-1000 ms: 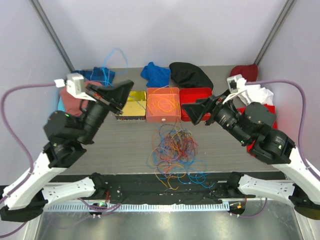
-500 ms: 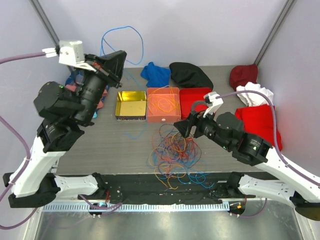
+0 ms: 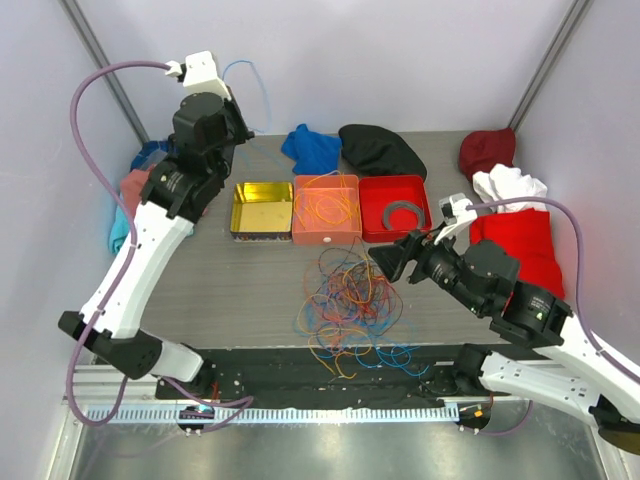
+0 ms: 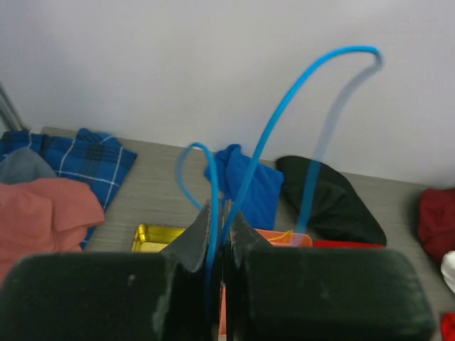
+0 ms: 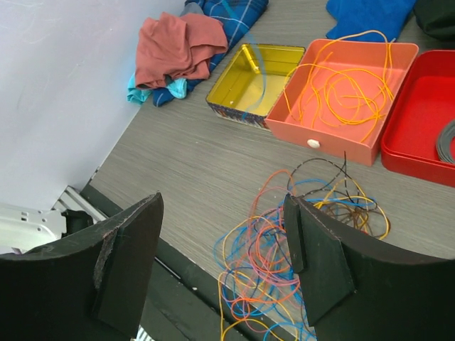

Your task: Untangle the cables

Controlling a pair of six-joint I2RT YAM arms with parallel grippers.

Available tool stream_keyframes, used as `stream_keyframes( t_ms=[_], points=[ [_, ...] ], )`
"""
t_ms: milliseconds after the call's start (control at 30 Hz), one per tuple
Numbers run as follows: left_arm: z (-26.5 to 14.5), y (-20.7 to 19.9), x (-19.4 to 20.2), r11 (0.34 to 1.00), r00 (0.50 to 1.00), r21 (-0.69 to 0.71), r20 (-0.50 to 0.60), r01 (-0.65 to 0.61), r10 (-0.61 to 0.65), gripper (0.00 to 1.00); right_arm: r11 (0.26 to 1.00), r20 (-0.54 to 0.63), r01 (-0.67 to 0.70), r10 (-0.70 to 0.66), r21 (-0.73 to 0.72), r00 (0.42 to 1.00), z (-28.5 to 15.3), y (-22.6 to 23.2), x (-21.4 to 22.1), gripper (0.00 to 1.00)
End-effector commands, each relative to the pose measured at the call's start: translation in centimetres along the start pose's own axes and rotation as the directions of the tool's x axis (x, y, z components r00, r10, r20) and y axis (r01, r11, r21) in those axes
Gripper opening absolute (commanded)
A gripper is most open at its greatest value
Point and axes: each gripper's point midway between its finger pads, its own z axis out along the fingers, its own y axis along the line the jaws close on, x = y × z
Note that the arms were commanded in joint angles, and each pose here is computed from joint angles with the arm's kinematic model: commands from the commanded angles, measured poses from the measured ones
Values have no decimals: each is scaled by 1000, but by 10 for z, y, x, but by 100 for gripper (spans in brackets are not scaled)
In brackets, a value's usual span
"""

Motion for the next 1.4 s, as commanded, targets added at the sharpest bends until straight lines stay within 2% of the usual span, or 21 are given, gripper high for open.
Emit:
stream_keyframes(
  t_ms=[0, 400, 667, 1100, 1367],
  points=[
    [12, 3, 1, 994, 995, 23, -18, 103, -103, 0, 999, 33, 10, -11, 32, 999, -9, -8, -8, 77],
    [66, 10, 43, 995, 992, -21, -83, 96, -98, 0, 994, 21, 79, -81, 81, 996, -12, -22, -3, 77],
    [87, 36, 74, 990, 986, -95, -124, 102, -114, 0, 990, 0, 103, -104, 99, 995, -12, -28, 4, 77],
    [84, 40, 54, 991, 990, -78, -78, 110, -116, 0, 986, -29, 122, -119, 111, 992, -6, -31, 12, 77],
    [97, 47, 75, 991, 989, -102, -108, 90, -101, 0, 984, -32, 129, -126, 120, 992, -4, -32, 13, 77]
  ],
)
